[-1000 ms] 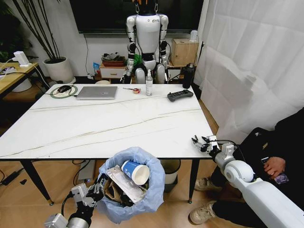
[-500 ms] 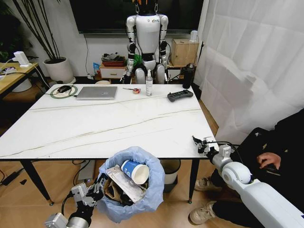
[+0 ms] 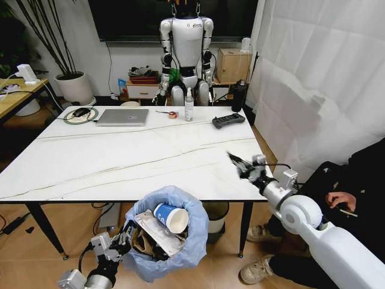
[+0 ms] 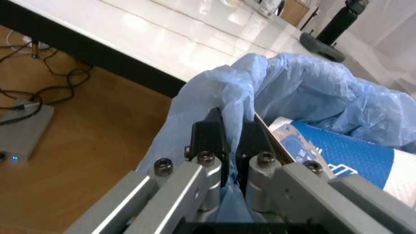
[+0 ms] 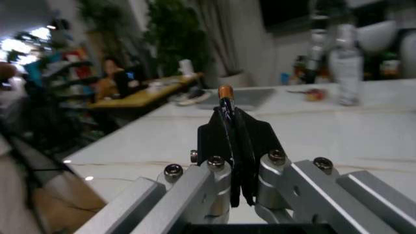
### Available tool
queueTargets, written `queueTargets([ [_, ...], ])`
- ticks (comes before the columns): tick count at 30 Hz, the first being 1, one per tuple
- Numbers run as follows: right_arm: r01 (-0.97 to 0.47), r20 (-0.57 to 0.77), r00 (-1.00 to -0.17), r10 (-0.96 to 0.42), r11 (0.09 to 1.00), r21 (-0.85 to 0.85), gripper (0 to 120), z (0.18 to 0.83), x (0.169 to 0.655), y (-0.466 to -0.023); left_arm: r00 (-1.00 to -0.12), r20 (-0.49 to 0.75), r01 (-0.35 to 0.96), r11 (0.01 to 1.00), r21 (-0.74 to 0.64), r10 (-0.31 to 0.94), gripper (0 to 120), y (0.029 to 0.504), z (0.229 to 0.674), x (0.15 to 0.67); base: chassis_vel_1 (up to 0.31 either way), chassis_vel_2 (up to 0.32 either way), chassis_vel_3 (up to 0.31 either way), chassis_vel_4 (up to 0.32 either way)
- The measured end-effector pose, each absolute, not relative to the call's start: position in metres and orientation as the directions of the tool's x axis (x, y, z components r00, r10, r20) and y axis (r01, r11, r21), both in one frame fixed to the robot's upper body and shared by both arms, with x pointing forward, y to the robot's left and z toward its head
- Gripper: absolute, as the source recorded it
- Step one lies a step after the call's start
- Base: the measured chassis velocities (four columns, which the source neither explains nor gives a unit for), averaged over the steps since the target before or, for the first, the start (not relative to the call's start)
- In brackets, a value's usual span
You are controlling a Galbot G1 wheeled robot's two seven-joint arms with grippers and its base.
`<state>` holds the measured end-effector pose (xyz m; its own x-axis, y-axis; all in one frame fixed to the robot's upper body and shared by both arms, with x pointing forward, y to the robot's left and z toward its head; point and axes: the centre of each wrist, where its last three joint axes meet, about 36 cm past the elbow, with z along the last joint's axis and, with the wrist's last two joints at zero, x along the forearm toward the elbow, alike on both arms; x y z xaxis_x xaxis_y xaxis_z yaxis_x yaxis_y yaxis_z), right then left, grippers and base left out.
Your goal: Pick up the trash bin and place the trash from the table into it.
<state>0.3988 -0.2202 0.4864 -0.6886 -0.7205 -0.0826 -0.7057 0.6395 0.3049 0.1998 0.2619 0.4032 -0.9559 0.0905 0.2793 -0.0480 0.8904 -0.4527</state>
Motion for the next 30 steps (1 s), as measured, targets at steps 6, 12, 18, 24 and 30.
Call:
queueTargets([
  [6, -0.835, -0.121, -0.494, -0.861, 0.431, 0.342, 0, 0.481, 0.353, -0.182, -0.96, 0.268, -0.047, 0.892, -0.451, 0.085, 0, 0.265, 0.409, 0.201, 0.0, 0.0, 0.0, 0.0],
  [12, -0.848, -0.012, -0.432, -0.902, 0.402, 0.345, 0, 0.434, 0.327, -0.169, -0.961, 0.263, -0.049, 0.889, -0.456, 0.082, 0, 0.264, 0.411, 0.2, 0.0, 0.0, 0.0, 0.0],
  [18, -0.847, 0.015, -0.43, -0.903, 0.409, 0.341, 0, 0.418, 0.323, -0.163, -0.962, 0.26, -0.048, 0.885, -0.462, 0.084, 0, 0.262, 0.412, 0.201, 0.0, 0.0, 0.0, 0.0],
  [24, -0.841, 0.03, -0.448, -0.894, 0.432, 0.326, 0, 0.408, 0.326, -0.164, -0.962, 0.261, -0.048, 0.883, -0.466, 0.085, 0, 0.26, 0.412, 0.201, 0.0, 0.0, 0.0, 0.0],
  [30, -0.84, 0.031, -0.455, -0.89, 0.44, 0.318, 0, 0.404, 0.327, -0.163, -0.961, 0.263, -0.049, 0.88, -0.472, 0.087, 0, 0.259, 0.41, 0.202, 0.0, 0.0, 0.0, 0.0],
])
